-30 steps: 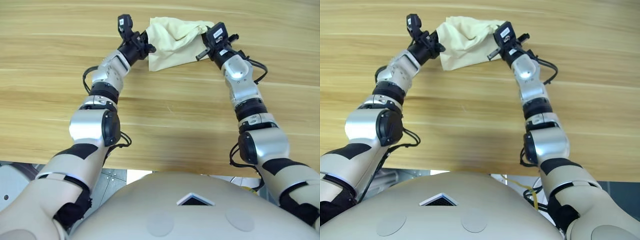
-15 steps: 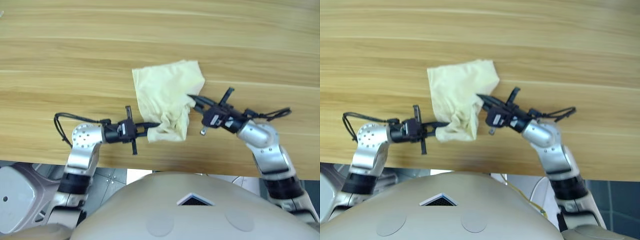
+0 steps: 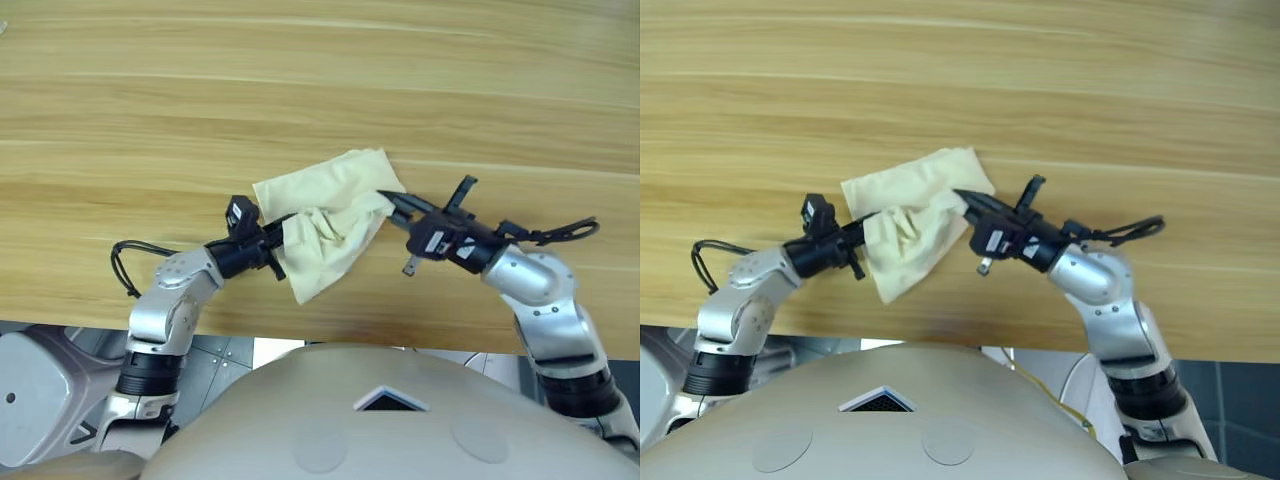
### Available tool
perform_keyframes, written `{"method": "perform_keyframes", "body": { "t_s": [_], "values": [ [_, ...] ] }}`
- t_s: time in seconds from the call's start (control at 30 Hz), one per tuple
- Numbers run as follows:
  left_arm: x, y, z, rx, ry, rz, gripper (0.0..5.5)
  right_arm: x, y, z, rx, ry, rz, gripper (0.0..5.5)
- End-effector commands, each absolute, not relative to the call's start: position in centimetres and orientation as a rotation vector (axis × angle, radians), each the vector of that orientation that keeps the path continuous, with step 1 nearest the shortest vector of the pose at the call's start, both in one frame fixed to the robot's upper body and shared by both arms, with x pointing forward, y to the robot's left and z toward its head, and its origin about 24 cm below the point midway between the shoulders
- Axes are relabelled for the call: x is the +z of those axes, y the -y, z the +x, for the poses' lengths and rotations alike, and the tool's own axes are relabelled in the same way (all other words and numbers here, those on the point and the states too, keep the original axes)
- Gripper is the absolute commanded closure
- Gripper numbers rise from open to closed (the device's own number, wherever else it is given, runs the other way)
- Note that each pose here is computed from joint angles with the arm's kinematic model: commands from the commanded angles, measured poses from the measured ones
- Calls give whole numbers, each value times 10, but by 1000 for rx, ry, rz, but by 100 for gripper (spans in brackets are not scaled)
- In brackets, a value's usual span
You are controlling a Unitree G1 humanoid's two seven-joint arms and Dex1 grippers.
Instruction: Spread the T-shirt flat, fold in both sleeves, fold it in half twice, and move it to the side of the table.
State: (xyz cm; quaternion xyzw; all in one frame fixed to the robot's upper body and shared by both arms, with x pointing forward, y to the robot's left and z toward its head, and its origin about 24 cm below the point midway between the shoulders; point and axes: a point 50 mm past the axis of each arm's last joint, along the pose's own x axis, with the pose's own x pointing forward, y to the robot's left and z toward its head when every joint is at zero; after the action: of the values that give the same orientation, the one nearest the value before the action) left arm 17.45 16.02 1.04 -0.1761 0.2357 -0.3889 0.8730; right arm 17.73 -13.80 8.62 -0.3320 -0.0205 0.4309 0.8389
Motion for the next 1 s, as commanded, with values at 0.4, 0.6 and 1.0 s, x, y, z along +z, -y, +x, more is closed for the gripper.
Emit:
{"method": "perform_keyframes", "body": {
  "t_s": [0.4,0.6,1.0],
  "values": [
    [21,-158,202,-654,-542,-649,543,36,140,241,675,-161,-554,531],
    [30,-154,191,-713,-434,-817,543,39,126,252,664,-108,-533,448],
    [26,-173,184,-593,-330,-854,347,52,116,262,649,-47,-497,221]
  ]
}}
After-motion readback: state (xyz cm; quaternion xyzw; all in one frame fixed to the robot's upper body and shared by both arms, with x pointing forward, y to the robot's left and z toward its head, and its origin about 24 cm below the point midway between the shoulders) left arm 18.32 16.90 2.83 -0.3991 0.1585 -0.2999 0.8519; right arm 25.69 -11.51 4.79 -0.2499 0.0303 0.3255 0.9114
